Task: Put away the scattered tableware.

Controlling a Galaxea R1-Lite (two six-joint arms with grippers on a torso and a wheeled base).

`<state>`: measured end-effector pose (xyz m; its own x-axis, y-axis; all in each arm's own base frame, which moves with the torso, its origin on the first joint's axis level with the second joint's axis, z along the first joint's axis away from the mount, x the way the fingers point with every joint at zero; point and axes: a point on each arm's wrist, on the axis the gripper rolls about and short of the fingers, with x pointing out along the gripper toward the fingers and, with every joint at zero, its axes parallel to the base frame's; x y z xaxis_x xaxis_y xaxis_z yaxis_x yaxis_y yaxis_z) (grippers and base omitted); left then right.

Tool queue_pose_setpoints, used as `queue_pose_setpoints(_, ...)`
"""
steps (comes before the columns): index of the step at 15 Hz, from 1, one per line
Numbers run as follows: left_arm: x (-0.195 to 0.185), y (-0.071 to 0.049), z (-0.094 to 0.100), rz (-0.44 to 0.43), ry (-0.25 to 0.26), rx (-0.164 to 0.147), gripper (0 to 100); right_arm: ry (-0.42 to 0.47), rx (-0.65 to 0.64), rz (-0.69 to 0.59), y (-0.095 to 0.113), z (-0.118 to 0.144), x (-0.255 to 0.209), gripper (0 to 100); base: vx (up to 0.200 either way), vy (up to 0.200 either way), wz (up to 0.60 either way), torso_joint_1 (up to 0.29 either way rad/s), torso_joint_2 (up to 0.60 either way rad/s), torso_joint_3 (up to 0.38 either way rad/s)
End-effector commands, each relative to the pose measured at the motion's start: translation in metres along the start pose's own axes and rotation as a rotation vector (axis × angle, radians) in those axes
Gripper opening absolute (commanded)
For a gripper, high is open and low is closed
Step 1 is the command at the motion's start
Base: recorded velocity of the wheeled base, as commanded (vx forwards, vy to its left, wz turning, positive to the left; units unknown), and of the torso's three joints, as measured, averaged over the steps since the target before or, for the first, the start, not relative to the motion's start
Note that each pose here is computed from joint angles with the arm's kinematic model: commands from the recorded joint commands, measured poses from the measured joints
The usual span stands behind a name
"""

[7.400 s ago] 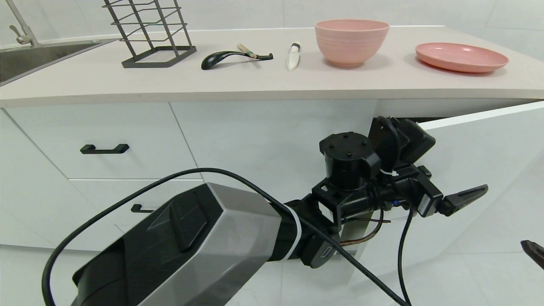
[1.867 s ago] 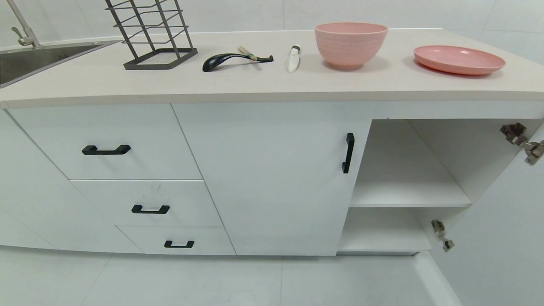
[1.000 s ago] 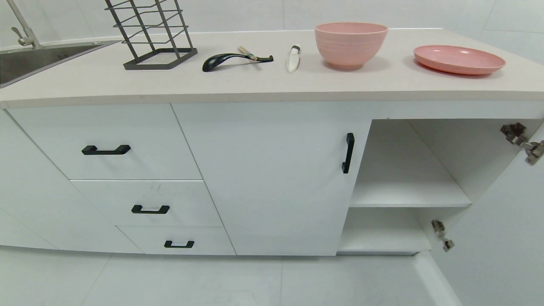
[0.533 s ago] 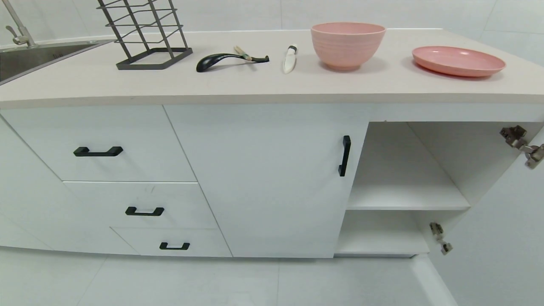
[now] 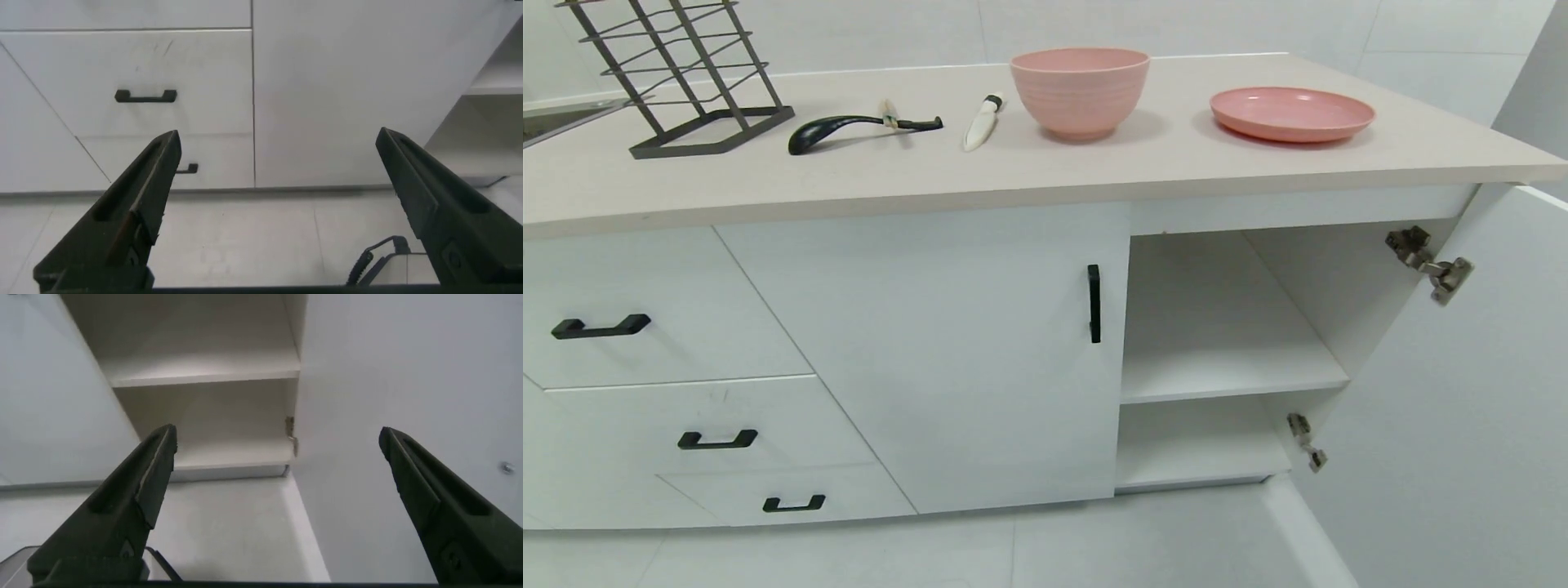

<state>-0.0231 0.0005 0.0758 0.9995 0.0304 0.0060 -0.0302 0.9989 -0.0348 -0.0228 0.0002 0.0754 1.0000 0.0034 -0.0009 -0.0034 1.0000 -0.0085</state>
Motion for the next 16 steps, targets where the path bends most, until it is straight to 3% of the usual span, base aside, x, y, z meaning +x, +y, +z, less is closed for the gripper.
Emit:
queue_pose_setpoints(1,0.0003,0.0000,0.0000,0.002,0.003,-0.001,100,0.001,-0.001,0.001,0.0000,-0.0001,0.0000,100,0.000,0.000,0.00,0.000,0.00,0.000)
queue_pose_setpoints(4,0.0003,0.0000,0.0000,0.002,0.003,0.001,100,0.001,0.001,-0.002,-0.0001,-0.0001,0.0000,100,0.000,0.000,0.00,0.000,0.00,0.000)
queue_pose_setpoints(10,0.0003,0.0000,0.0002,0.002,0.001,0.001,100,0.001,-0.001,-0.002,-0.0001,-0.0001,0.0000,100,0.200,0.000,0.00,0.000,0.00,0.003)
queue_pose_setpoints(16,0.0003,0.0000,0.0002,0.002,0.001,0.001,100,-0.001,0.005,-0.002,-0.0001,0.0000,0.0000,100,0.000,0.000,0.00,0.000,0.00,0.000)
